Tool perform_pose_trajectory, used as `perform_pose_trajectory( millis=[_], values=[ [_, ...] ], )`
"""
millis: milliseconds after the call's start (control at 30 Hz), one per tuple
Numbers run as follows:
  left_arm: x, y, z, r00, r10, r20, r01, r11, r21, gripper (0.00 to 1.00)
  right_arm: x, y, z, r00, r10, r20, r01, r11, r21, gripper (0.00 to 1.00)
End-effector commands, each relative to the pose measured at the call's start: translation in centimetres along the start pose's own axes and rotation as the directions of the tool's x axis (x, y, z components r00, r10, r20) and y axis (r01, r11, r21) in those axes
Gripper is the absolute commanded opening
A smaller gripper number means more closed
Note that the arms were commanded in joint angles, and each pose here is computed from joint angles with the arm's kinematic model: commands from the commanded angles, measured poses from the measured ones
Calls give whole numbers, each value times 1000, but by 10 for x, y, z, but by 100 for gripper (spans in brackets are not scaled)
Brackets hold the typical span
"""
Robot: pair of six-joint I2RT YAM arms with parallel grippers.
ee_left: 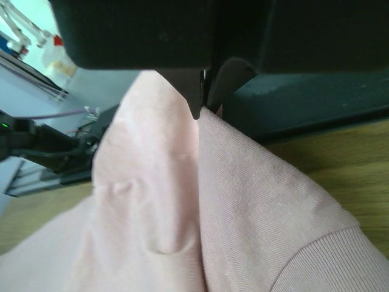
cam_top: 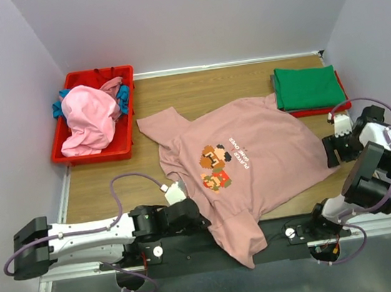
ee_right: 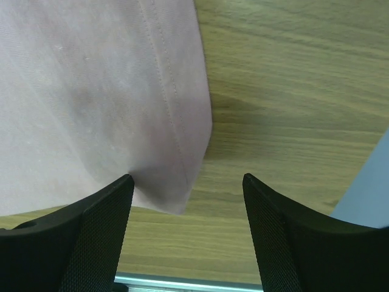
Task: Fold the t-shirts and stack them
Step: Flatten the tshirt out
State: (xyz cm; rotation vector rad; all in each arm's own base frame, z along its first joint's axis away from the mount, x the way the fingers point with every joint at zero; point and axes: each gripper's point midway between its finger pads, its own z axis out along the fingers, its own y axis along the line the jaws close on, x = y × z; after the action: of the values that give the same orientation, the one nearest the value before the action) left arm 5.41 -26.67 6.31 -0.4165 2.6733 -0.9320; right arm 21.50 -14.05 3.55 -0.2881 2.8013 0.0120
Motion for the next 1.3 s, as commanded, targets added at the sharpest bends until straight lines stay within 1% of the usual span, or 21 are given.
perform_pose_trajectory(
  millis=[0, 100, 233, 267, 367, 433, 567, 667, 733, 767, 800, 867, 933, 1000, 1033, 1067, 1100, 1133, 1167, 1233, 1267],
  values=[
    [-14, 9, -6, 998, 7, 60, -8, 1000, 11, 0, 2, 17, 6, 999, -27, 25, 29, 995, -96, 79],
    [-16, 11, -12, 998, -5, 66, 3, 1000, 20, 0, 0, 20, 10, 1000, -11, 27, 15, 992, -125, 72],
    [-21, 9, -18, 997, -7, 82, 5, 999, 32, 0, 3, 21, 16, 1000, -1, 4, 2, 989, -147, 42],
    [-25, 5, -21, 995, -8, 100, 4, 999, 42, 0, 4, 24, 15, 1000, -4, 2, 4, 987, -158, 30],
    [-38, -10, -33, 987, 8, 159, -20, 997, 71, 0, 1, 36, 3, 999, -21, 35, 28, 980, -195, 9],
    [-50, -29, -51, 978, 35, 205, -60, 991, 117, 0, -11, 43, -19, 994, -45, 95, 64, 975, -212, 1],
    [-89, -70, -103, 928, 45, 370, -133, 968, 215, 0, -47, 58, -71, 969, -78, 235, 138, 959, -247, 0],
    [-136, -100, -162, 840, 16, 542, -179, 952, 249, 0, -113, 48, -140, 894, -158, 420, 239, 960, -145, 0],
    [-177, -122, -212, 732, 9, 682, -219, 950, 222, 0, -163, 51, -191, 835, -157, 527, 251, 961, -112, 1],
    [-190, -133, -229, 702, -42, 711, -192, 950, 246, 0, -180, 51, -202, 808, -195, 557, 290, 953, -88, 0],
    [-214, -140, -241, 615, 24, 788, -229, 962, 149, 0, -217, 58, -227, 763, -208, 612, 309, 949, -63, 0],
    [-246, -171, -295, 504, 1, 864, -249, 958, 144, 0, -255, 66, -242, 727, -208, 654, 322, 945, -57, 0],
    [-286, -193, -316, 370, 90, 925, -270, 963, 15, 0, -312, 82, -267, 655, -201, 729, 340, 939, -47, 0],
    [-310, -230, -365, 272, 82, 959, -352, 936, 19, 0, -352, 87, -290, 601, -142, 787, 307, 950, -64, 0],
    [-331, -245, -351, 258, 130, 957, -352, 935, -32, 0, -369, 93, -301, 567, -134, 813, 314, 947, -62, 0],
    [-350, -263, -397, 190, 78, 979, -397, 918, 4, 0, -397, 89, -327, 476, -125, 870, 299, 954, -27, 0],
    [-365, -270, -408, 164, 84, 983, -411, 912, -9, 0, -408, 88, -339, 429, -127, 894, 293, 956, -5, 0],
    [-392, -284, -387, 177, 127, 976, -418, 907, -42, 0, -416, 86, -348, 388, -131, 912, 282, 959, 18, 0],
    [-396, -302, -441, 94, 69, 993, -488, 873, -15, 0, -427, 84, -370, 306, -130, 943, 260, 964, 49, 0],
    [-408, -332, -469, 52, 20, 998, -564, 826, 13, 0, -433, 76, -391, 242, -139, 960, 211, 974, 88, 0],
    [-409, -339, -475, 53, 16, 998, -612, 791, 20, 0, -432, 78, -413, 189, -146, 971, 196, 975, 109, 0]
  ],
)
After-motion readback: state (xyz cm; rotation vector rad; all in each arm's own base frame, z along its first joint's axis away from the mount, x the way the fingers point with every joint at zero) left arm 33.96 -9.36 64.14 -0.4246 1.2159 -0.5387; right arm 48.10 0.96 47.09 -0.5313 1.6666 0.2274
